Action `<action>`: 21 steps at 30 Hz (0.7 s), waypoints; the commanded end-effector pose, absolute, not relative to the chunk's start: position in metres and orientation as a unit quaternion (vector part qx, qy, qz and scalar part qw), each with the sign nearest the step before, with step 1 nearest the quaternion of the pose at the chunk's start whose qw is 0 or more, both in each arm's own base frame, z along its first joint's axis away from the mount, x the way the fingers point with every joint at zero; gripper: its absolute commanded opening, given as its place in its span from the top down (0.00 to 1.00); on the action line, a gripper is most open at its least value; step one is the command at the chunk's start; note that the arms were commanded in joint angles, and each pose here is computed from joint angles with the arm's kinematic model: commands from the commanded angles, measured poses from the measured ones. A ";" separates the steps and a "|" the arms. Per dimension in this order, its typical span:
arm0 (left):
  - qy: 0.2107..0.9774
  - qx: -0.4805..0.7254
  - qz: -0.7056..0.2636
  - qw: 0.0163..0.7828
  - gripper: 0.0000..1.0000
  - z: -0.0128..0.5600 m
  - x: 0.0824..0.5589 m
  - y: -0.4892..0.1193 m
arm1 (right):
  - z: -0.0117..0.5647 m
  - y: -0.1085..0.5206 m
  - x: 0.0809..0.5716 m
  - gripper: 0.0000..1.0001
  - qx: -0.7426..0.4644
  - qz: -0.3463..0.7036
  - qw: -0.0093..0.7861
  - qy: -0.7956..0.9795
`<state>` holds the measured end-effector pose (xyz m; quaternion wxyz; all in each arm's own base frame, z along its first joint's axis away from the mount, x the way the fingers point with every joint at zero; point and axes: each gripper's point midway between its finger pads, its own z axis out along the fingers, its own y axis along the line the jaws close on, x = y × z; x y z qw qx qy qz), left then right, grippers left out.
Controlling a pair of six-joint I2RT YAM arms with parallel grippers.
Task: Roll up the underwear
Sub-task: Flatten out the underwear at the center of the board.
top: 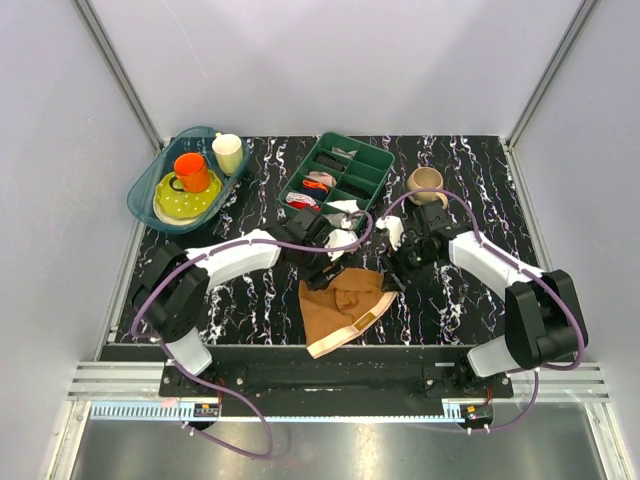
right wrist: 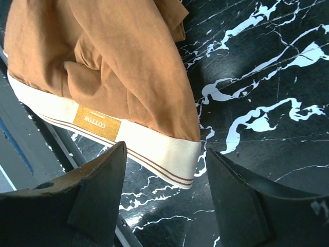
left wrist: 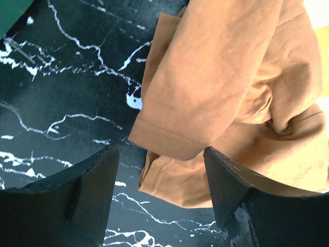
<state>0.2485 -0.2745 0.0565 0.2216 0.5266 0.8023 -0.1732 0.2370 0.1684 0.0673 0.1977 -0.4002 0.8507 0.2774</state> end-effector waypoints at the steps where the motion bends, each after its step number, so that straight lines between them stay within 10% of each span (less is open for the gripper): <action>1: 0.756 0.555 -0.251 0.238 0.31 0.082 0.253 -0.307 | 0.085 0.180 0.245 0.31 -0.390 0.310 0.212 0.841; 11: 0.769 0.511 -0.339 0.184 0.31 0.072 0.251 -0.304 | 0.081 0.182 0.238 0.50 -0.383 0.331 0.183 0.843; 21: 0.785 0.484 -0.357 0.150 0.46 0.069 0.255 -0.310 | 0.066 0.173 0.243 0.42 -0.371 0.299 0.163 0.864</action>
